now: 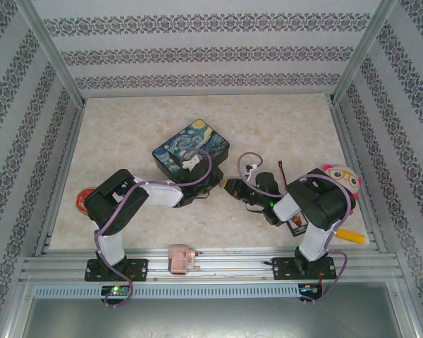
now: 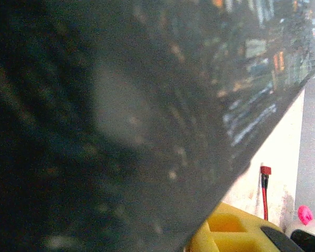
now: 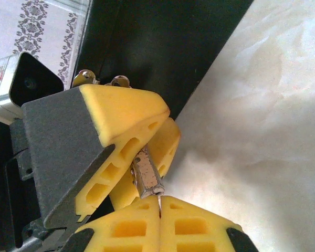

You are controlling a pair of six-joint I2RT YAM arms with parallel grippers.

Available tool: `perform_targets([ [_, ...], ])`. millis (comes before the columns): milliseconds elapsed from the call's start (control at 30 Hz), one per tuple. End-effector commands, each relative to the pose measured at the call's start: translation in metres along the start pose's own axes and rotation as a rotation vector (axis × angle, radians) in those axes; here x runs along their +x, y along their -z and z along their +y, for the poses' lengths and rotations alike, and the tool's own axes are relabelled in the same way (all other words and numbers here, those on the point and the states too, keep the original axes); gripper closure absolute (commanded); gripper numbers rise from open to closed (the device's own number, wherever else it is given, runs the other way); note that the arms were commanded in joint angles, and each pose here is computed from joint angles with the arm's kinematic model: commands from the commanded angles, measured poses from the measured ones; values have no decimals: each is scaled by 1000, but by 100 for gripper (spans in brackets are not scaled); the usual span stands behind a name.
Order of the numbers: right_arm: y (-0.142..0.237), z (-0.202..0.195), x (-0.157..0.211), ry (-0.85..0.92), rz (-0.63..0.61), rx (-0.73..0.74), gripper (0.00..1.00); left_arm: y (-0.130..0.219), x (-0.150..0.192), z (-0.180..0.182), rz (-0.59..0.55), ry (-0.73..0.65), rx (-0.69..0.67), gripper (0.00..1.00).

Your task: Unlock the padlock with the key

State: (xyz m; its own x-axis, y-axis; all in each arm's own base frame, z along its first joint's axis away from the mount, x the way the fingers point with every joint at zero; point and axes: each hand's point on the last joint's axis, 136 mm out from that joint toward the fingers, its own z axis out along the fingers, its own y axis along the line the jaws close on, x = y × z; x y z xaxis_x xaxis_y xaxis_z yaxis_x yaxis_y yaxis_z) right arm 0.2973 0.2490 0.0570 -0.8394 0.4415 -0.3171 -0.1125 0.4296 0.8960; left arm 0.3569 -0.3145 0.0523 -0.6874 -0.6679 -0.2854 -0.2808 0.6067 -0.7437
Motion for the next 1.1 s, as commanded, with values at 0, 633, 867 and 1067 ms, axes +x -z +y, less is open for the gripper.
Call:
perform_targets([
  [0, -7, 34, -33, 18, -91, -115, 100, 8, 30, -9, 121, -15, 47, 100],
  [633, -4, 27, -12, 35, -39, -93, 87, 14, 22, -14, 86, -11, 66, 100],
  [867, 8, 16, -3, 59, -48, -40, 78, 17, 21, -14, 78, -9, 67, 100],
  [1067, 15, 14, 0, 122, -47, -1, 69, 18, 21, -11, 84, -3, 59, 100],
])
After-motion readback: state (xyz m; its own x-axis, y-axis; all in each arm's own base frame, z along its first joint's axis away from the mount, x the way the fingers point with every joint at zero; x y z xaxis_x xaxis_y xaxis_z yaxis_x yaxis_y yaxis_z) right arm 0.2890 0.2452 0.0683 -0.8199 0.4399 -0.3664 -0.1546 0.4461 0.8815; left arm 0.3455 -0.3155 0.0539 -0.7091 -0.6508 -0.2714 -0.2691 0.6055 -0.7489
